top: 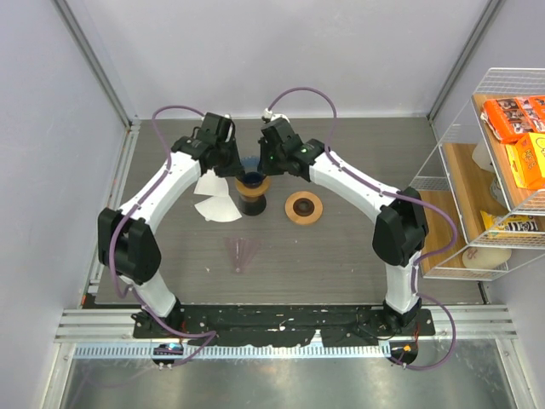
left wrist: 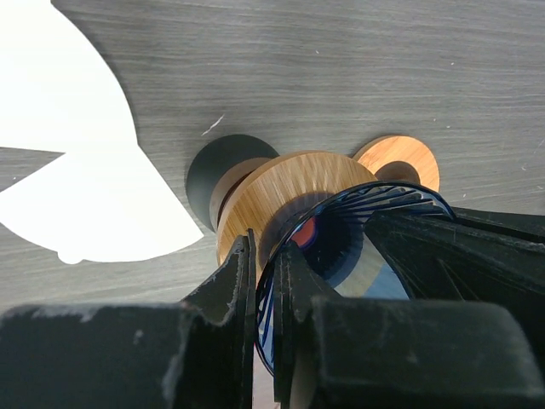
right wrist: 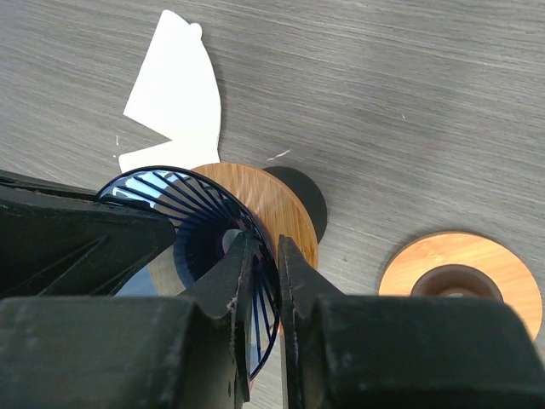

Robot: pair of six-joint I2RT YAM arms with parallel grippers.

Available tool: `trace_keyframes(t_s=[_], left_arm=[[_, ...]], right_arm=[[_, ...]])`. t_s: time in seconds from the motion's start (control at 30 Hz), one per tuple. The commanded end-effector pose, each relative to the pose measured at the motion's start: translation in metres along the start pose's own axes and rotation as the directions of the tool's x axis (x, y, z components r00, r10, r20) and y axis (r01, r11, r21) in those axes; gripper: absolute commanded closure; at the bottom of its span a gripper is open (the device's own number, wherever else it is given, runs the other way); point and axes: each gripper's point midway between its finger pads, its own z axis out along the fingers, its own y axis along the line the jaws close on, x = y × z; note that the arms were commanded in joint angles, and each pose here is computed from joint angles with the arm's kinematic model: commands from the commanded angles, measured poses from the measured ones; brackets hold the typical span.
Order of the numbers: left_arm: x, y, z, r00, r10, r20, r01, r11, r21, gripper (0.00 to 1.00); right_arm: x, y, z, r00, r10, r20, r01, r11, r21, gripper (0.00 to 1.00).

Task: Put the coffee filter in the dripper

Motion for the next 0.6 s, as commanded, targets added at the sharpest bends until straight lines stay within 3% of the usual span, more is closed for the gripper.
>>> trace_keyframes(t_s=[0.0, 0.57], left_arm=[[0.045, 0.061, 0.0, 0.98, 0.033, -0.197, -0.088, 0.956, -0.278, 0.98], [0.017, 0.026, -0.022, 0.994, 0.035, -0.107, -0.049, 0.99, -0.135, 0.77]], right_arm=[[0.071, -0.068, -0.006, 0.953, -0.08, -0.292, 0.165, 0.945, 0.282, 0.85], [0.019, -0.037, -0.023, 0.99, -0.055, -0.133, 0.084, 0.971, 0.224, 0.73]])
